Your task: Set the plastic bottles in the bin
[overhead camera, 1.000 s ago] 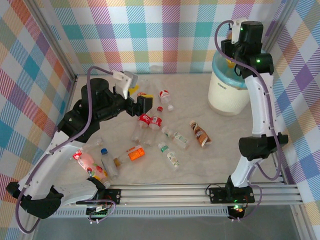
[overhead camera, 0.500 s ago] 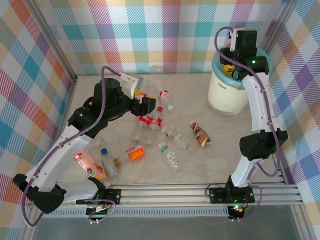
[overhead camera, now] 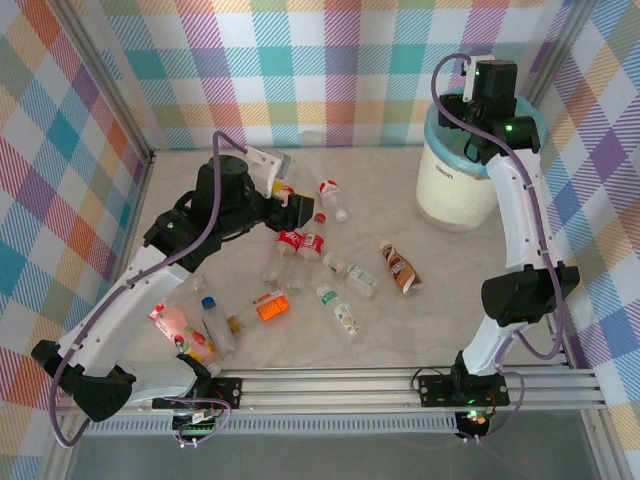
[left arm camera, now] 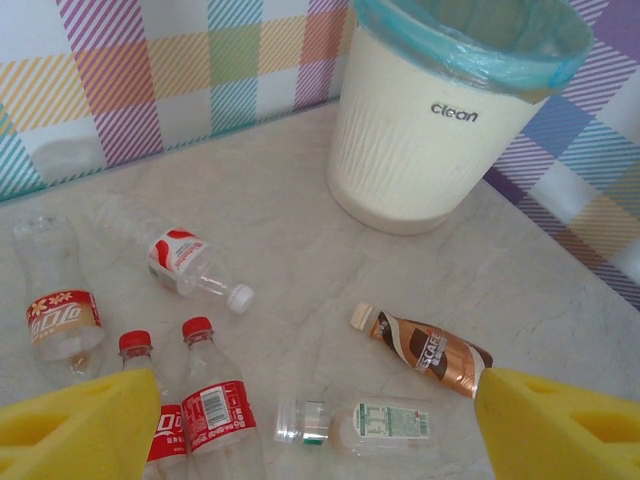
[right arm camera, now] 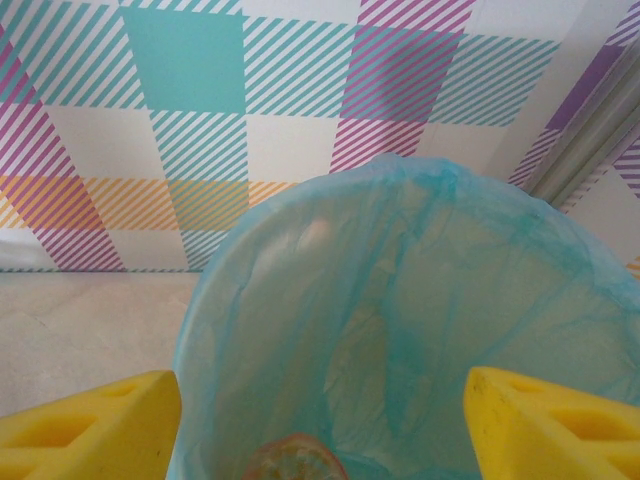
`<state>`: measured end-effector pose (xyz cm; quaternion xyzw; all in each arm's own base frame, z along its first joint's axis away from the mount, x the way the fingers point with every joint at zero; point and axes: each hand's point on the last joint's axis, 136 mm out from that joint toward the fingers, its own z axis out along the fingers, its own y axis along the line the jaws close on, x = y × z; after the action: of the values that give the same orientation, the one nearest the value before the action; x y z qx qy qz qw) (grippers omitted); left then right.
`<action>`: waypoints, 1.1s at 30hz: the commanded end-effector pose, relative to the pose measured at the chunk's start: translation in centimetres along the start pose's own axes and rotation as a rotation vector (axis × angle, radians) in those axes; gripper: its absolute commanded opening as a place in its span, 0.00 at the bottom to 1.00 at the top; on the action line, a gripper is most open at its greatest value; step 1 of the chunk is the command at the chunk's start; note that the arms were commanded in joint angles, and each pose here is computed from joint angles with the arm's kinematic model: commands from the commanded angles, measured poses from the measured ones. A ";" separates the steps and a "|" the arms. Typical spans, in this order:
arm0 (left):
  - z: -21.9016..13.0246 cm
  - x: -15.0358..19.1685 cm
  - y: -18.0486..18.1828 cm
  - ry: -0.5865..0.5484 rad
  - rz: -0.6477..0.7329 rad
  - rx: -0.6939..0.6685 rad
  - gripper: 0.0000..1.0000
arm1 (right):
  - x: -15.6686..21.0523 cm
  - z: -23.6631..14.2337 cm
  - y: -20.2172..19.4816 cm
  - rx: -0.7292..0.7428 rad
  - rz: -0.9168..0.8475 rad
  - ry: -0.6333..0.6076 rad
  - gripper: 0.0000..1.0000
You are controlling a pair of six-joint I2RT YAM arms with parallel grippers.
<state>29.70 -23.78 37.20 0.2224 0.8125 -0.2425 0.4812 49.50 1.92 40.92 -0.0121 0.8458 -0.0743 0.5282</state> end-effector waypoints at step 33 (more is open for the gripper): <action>2.0 11.0 4.6 0.323 -0.272 -0.269 0.81 | 10.3 -10.5 23.0 -0.743 0.007 0.148 0.77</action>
<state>30.89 -21.87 28.89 0.1194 0.8946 -0.1872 0.3878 38.81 23.87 30.97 -0.2064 0.8691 0.1894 0.4078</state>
